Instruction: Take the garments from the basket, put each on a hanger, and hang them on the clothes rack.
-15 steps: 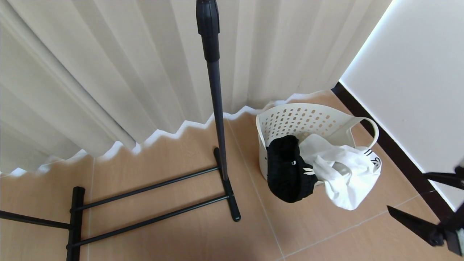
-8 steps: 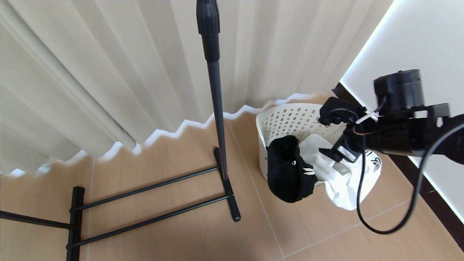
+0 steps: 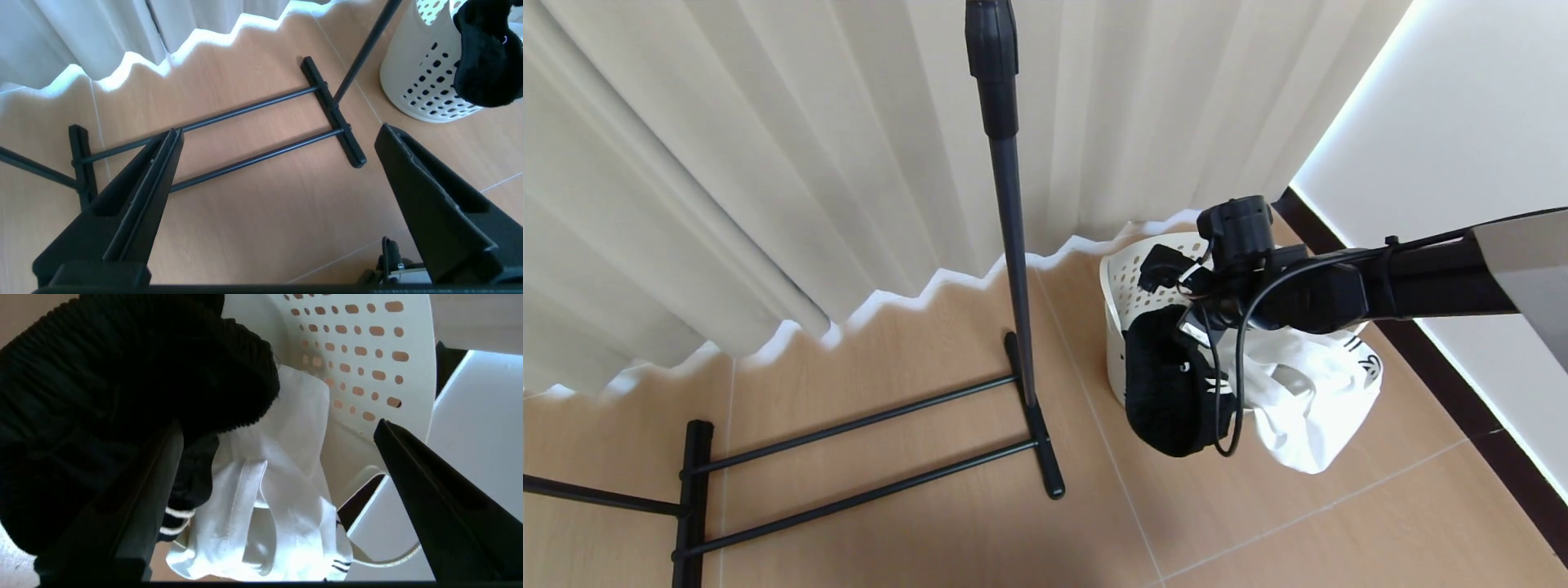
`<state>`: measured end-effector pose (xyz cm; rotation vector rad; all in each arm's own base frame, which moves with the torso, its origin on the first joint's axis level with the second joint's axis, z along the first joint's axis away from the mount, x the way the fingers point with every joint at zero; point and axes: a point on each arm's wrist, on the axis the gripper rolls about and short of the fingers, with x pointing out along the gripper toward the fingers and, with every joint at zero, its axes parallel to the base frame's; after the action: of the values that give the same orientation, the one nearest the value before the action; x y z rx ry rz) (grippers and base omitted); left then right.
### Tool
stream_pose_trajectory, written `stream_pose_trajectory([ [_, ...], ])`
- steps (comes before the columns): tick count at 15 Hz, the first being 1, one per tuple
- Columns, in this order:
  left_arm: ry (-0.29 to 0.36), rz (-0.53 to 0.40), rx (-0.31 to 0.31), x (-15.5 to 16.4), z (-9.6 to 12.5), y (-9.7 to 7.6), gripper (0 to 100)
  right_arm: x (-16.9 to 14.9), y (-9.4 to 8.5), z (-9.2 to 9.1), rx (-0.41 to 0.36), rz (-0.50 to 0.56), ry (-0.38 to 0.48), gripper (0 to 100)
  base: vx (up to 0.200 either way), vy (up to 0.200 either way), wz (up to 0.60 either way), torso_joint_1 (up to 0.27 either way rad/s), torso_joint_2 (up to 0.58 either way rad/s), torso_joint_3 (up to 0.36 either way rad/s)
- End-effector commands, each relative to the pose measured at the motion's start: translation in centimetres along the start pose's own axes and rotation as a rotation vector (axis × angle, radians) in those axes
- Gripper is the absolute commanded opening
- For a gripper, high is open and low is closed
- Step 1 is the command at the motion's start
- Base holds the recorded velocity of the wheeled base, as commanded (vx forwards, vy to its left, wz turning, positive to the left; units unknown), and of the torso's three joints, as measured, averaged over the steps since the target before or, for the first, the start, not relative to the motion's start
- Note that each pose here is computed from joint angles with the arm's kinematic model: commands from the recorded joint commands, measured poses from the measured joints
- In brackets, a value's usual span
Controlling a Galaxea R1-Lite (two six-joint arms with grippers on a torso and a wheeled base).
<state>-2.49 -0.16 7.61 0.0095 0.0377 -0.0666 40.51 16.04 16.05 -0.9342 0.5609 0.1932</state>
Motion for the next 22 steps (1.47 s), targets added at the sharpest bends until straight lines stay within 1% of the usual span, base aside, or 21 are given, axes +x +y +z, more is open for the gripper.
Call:
stream_pose_trajectory([
  [1, 0.0, 0.0, 0.0, 0.0, 0.0, 0.0, 100, 2.2, 1.2, -0.1, -0.013, 0.018, 0.026, 100, 0.0, 0.0, 0.0, 0.0, 0.0, 0.0],
  [3, 0.0, 0.0, 0.0, 0.0, 0.0, 0.0, 100, 3.6, 1.2, -0.3, -0.004, 0.002, 0.044, 100, 0.0, 0.0, 0.0, 0.0, 0.0, 0.0],
  [6, 0.0, 0.0, 0.0, 0.0, 0.0, 0.0, 100, 5.4, 0.6, -0.4, 0.017, -0.02, 0.049, 100, 0.0, 0.0, 0.0, 0.0, 0.0, 0.0],
  [10, 0.0, 0.0, 0.0, 0.0, 0.0, 0.0, 100, 6.5, 0.8, -0.2, 0.024, -0.027, 0.044, 100, 0.0, 0.0, 0.0, 0.0, 0.0, 0.0],
  [11, 0.0, 0.0, 0.0, 0.0, 0.0, 0.0, 100, 6.8, 1.0, -0.2, 0.024, -0.025, 0.044, 0, 0.0, 0.0, 0.0, 0.0, 0.0, 0.0],
  [14, 0.0, 0.0, 0.0, 0.0, 0.0, 0.0, 100, 7.7, 1.0, -0.6, 0.033, -0.028, 0.053, 0, 0.0, 0.0, 0.0, 0.0, 0.0, 0.0],
  [16, 0.0, 0.0, 0.0, 0.0, 0.0, 0.0, 100, 7.0, 0.4, -0.2, 0.077, -0.041, 0.036, 0, 0.0, 0.0, 0.0, 0.0, 0.0, 0.0],
  [17, 0.0, 0.0, 0.0, 0.0, 0.0, 0.0, 100, 5.4, -0.6, 0.4, 0.131, -0.058, 0.008, 0, 0.0, 0.0, 0.0, 0.0, 0.0, 0.0],
  [18, 0.0, 0.0, 0.0, 0.0, 0.0, 0.0, 100, 4.1, -1.2, 0.7, 0.175, -0.064, -0.012, 0, 0.0, 0.0, 0.0, 0.0, 0.0, 0.0],
  [20, 0.0, 0.0, 0.0, 0.0, 0.0, 0.0, 100, 0.6, -1.6, 1.3, 0.271, -0.053, -0.054, 0, 0.0, 0.0, 0.0, 0.0, 0.0, 0.0],
  [21, 0.0, 0.0, 0.0, 0.0, 0.0, 0.0, 100, -2.6, -1.8, 1.3, 0.36, -0.037, -0.08, 0, 0.0, 0.0, 0.0, 0.0, 0.0, 0.0],
  [22, 0.0, 0.0, 0.0, 0.0, 0.0, 0.0, 100, -5.2, -1.9, 0.9, 0.404, -0.025, -0.098, 0, 0.0, 0.0, 0.0, 0.0, 0.0, 0.0],
])
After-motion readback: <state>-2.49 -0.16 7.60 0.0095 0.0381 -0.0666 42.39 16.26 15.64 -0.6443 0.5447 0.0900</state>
